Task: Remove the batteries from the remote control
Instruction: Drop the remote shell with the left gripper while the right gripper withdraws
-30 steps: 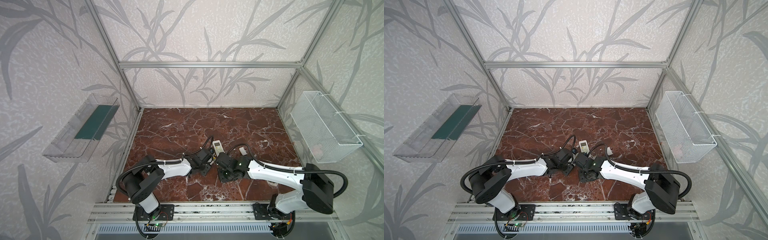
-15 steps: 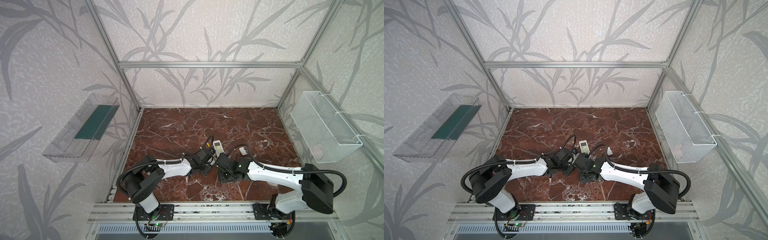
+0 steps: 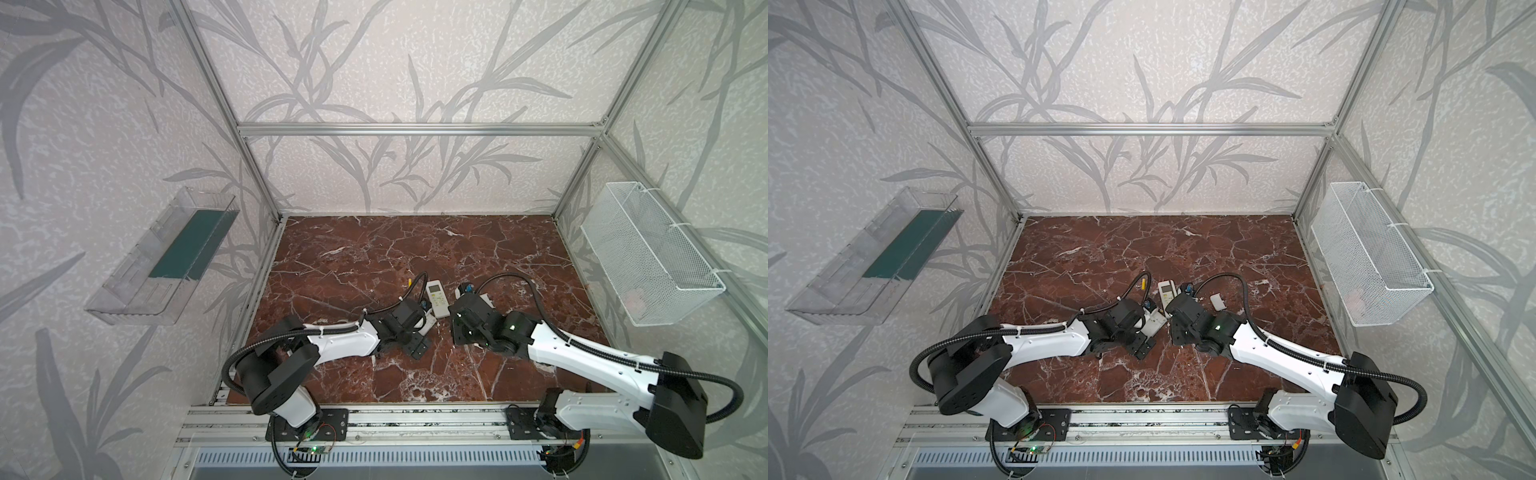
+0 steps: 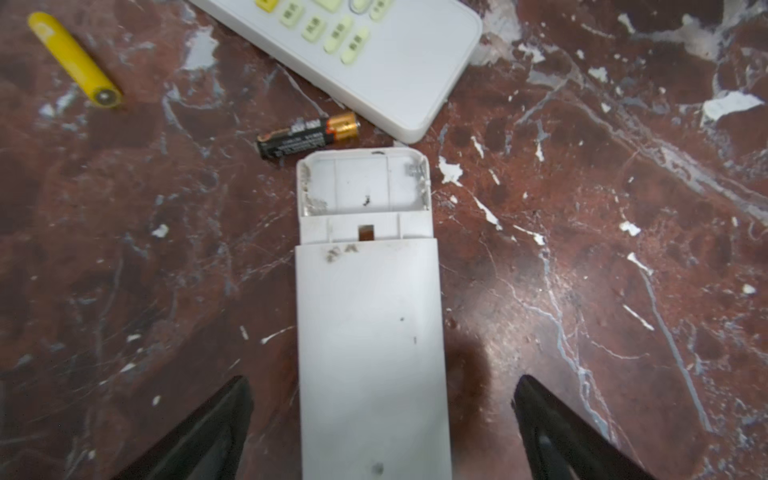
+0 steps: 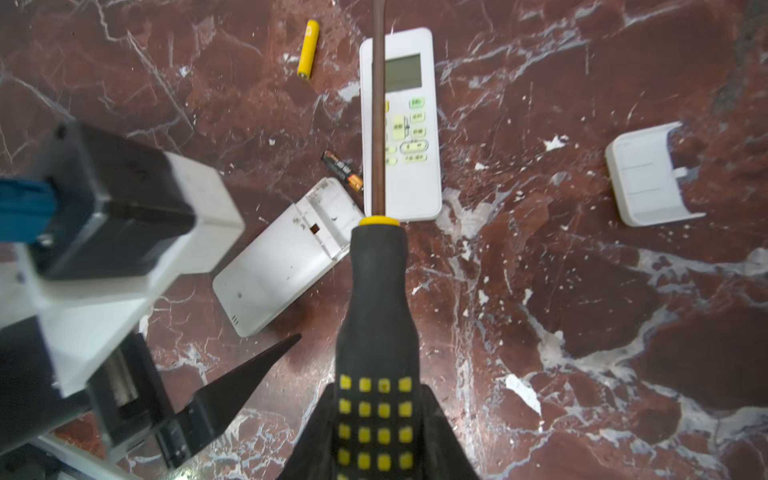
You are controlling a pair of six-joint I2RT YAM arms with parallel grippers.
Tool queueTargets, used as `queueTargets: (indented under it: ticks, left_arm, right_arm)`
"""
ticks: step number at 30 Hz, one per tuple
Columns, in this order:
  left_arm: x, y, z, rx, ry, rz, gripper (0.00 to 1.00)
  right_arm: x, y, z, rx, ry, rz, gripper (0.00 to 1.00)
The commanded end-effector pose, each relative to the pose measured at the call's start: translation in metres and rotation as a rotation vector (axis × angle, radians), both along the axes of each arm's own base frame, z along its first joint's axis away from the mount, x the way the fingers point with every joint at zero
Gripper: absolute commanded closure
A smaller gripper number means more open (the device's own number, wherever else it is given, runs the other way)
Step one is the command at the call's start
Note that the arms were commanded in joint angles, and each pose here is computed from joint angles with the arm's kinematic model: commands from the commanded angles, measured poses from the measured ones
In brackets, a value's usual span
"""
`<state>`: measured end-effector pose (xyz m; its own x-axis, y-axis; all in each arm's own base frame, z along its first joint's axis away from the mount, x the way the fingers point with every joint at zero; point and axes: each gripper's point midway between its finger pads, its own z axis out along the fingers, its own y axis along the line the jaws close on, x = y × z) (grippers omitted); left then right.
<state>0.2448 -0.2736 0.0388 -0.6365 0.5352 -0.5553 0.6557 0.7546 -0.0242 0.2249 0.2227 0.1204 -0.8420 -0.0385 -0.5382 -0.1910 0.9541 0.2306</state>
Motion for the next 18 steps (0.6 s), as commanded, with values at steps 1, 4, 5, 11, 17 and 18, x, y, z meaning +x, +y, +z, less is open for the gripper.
queueTargets:
  ticks: [1,4,5,11,17,18]
  left_arm:
    - [0.024,0.002,0.034,-0.041,-0.030,0.094,0.01]
    - [0.042,0.003,0.050,-0.053,-0.046,0.144,0.01]
    - [0.049,0.004,0.056,-0.066,-0.045,0.168,0.01]
    - [0.100,0.034,0.081,-0.152,-0.024,0.366,0.01]
    - [0.134,0.056,0.090,-0.213,-0.047,0.467,0.01]
    - [0.138,0.059,0.090,-0.223,-0.047,0.477,0.01]
  right_arm:
    - [0.008,-0.001,0.006,0.011,-0.045,0.024,1.00]
    - [0.012,-0.002,0.009,0.045,-0.052,0.015,1.00]
    - [0.013,-0.003,0.010,0.039,-0.063,0.038,1.00]
    - [0.020,-0.012,0.008,0.076,-0.058,0.021,1.00]
    - [0.030,-0.025,-0.007,0.090,-0.023,-0.008,1.00]
    - [0.032,-0.028,-0.013,0.095,-0.010,-0.018,1.00]
